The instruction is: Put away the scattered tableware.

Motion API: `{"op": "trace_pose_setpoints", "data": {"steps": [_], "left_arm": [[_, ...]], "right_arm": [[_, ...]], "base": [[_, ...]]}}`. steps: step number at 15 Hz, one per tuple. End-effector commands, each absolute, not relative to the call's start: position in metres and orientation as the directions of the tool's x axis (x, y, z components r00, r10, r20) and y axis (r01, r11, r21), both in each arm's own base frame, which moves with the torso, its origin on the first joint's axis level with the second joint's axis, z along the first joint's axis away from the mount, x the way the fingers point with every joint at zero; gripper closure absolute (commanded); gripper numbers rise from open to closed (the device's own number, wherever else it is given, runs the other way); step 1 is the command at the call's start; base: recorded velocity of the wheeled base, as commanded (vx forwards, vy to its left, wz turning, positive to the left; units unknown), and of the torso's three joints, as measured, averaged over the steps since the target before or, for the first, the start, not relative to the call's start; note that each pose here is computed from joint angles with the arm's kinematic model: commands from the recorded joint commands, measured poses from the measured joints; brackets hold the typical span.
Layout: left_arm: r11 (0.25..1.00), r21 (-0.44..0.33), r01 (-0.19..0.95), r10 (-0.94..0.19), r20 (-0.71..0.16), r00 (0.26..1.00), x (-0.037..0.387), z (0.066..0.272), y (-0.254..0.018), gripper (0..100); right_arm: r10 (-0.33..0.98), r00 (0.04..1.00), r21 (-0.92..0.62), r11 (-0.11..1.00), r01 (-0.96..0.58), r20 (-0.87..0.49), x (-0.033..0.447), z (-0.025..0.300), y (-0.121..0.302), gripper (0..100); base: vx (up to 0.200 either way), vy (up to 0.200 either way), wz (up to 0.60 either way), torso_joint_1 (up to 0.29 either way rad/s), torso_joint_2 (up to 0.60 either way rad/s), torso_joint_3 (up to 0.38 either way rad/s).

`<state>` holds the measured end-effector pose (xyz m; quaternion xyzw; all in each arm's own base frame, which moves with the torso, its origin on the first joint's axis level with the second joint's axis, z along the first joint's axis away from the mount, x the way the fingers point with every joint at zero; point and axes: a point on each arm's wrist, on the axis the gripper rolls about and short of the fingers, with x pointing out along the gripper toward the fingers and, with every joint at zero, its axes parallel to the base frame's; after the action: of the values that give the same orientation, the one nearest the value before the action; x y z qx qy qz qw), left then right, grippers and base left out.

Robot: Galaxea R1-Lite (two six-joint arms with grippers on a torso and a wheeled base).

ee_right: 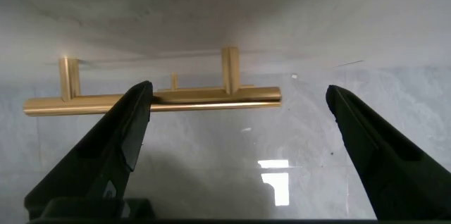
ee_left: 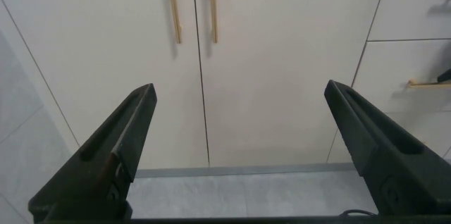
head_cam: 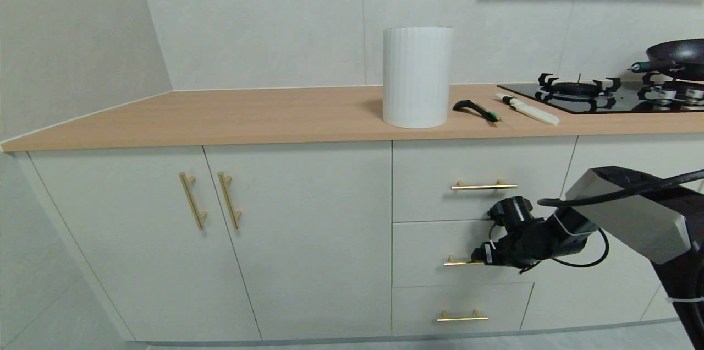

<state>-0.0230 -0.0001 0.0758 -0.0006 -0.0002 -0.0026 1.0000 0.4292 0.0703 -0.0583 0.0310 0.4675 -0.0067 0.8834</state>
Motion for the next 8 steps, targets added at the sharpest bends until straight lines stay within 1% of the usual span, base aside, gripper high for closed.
{"op": "trace_pose_setpoints", "data": {"steps": [1,4,8], "left_arm": [[1.000,-0.002,0.006,-0.006,0.000,1.000,-0.0229,0.0757,-0.0001,0],[1.000,-0.002,0.005,-0.005,0.000,1.000,-0.0229,0.0757,-0.0001,0],[1.000,-0.002,0.006,-0.006,0.000,1.000,-0.0229,0.0757,-0.0001,0]], "right_arm": [[0.019,0.564,0.050,0.998,0.040,-0.826,0.4323,-0.0572,0.0713,0],[0.022,0.580,0.057,0.997,0.042,-0.814,0.4388,-0.0557,0.0724,0],[0.014,0.523,0.044,0.998,0.045,-0.852,0.4386,-0.0557,0.0723,0]], "base": [[0.000,0.000,0.00,0.000,0.00,0.000],[0.000,0.000,0.00,0.000,0.00,0.000],[0.000,0.000,0.00,0.000,0.00,0.000]]}}
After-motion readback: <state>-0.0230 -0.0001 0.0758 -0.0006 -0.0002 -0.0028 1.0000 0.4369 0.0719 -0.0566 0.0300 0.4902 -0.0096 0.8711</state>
